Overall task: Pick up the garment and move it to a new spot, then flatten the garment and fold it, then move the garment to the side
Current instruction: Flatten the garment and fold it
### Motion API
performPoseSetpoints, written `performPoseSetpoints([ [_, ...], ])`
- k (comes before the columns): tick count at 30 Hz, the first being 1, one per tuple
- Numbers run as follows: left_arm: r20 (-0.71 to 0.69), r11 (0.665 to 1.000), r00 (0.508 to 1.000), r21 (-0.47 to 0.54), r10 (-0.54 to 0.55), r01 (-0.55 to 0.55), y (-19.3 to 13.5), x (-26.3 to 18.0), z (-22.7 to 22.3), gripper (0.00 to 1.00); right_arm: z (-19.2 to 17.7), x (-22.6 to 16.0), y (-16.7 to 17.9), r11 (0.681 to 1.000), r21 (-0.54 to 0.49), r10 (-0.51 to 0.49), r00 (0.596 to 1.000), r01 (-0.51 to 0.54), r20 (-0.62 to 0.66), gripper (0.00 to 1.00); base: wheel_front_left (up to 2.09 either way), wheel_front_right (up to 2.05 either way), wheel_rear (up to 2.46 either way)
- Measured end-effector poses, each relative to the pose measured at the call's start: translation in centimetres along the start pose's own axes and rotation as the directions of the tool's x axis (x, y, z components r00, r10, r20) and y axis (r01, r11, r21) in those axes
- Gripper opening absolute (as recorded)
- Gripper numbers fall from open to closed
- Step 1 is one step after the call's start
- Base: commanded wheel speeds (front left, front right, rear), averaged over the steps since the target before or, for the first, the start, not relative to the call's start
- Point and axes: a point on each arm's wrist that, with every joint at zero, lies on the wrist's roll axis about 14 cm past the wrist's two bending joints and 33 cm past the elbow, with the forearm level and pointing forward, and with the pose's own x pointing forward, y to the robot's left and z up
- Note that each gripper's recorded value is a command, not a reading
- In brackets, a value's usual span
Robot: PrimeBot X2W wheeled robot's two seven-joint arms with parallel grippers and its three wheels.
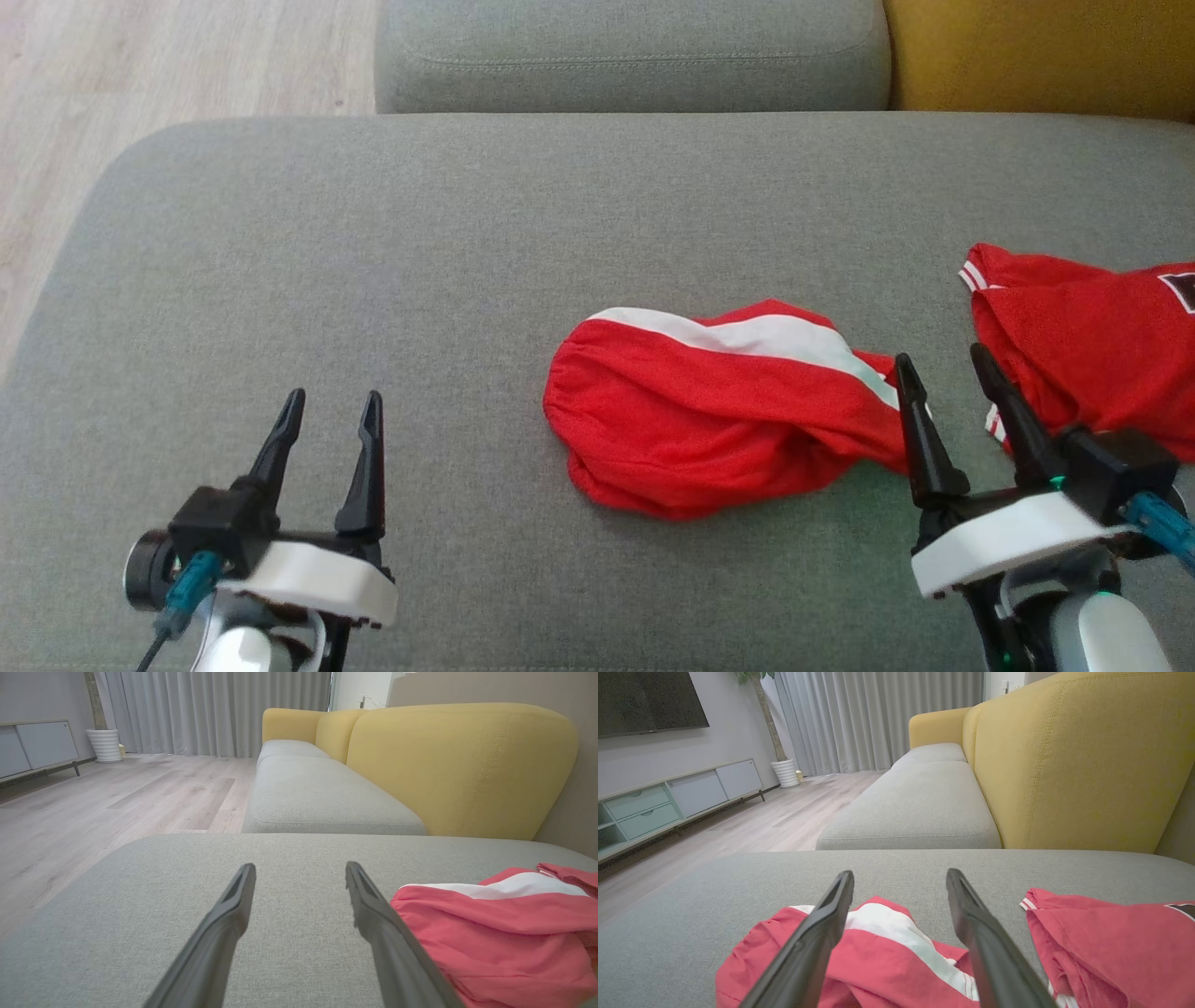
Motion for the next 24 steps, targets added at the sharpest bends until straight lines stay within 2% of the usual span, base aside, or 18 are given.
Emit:
performPoseSetpoints([
  [16, -0.036, 1.0, 0.999, 0.009, -0.022, 0.023, -0.7, 0.5, -0.8, 1.0, -0.6, 0.2, -0.3, 1.0, 0.009, -0.007, 1.0, 0.007, -0.019, 1.0, 0.0, 0.0, 0.0],
  [24, -0.103, 0.982, 0.977, -0.032, -0.186, 0.184, -4.6, 4.7, -1.6, 1.0, -1.8, 0.7, -1.1, 0.999, 0.026, -0.026, 0.998, 0.028, -0.052, 1.0, 0.0, 0.0, 0.0],
])
